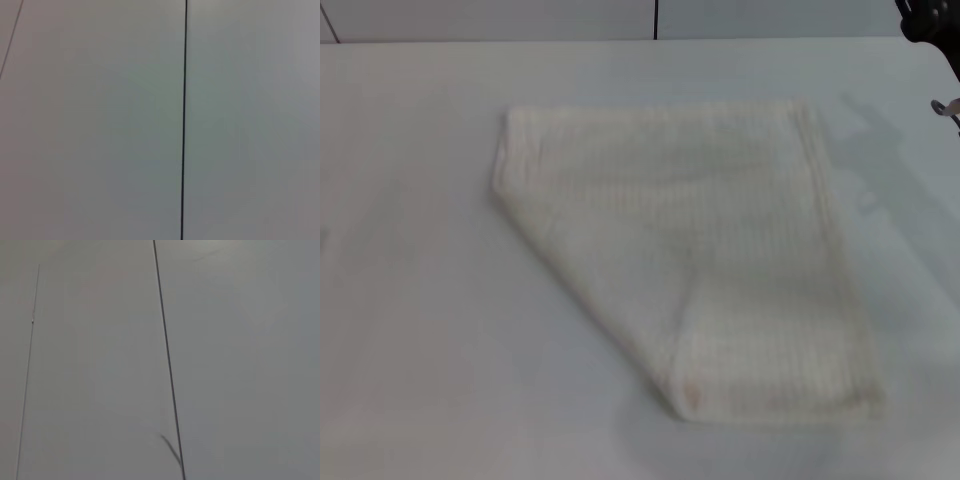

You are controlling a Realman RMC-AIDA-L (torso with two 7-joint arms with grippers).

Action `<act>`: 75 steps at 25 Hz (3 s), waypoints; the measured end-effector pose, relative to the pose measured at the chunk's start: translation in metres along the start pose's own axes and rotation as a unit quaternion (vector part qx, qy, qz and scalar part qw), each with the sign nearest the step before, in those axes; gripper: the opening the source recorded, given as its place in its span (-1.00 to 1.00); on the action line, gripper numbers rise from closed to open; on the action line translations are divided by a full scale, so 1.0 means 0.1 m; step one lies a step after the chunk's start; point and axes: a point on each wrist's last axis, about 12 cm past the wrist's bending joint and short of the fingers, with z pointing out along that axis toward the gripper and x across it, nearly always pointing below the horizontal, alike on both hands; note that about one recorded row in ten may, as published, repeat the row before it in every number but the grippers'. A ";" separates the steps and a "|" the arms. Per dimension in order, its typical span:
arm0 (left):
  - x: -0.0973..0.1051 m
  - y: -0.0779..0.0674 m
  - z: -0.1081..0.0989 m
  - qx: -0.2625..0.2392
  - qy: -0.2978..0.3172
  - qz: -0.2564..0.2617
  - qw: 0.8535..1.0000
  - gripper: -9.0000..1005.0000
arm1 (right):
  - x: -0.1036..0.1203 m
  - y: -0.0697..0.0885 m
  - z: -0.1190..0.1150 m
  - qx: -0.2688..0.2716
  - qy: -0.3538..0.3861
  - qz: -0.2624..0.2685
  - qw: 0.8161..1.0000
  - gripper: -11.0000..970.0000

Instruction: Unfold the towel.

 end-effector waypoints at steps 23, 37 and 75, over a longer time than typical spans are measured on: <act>0.00 -0.06 0.13 0.003 -0.018 0.013 1.000 -0.02 | 0.02 -0.10 0.12 0.032 0.012 -0.006 0.999 -0.36; 0.02 -0.09 0.15 -0.010 -0.019 0.005 1.000 0.18 | 0.01 -0.10 0.09 0.032 0.009 -0.002 0.999 -0.40; -0.04 -0.21 0.62 0.294 0.085 -0.087 0.948 0.36 | -0.48 -0.14 1.20 -0.092 0.686 -0.004 0.722 -0.98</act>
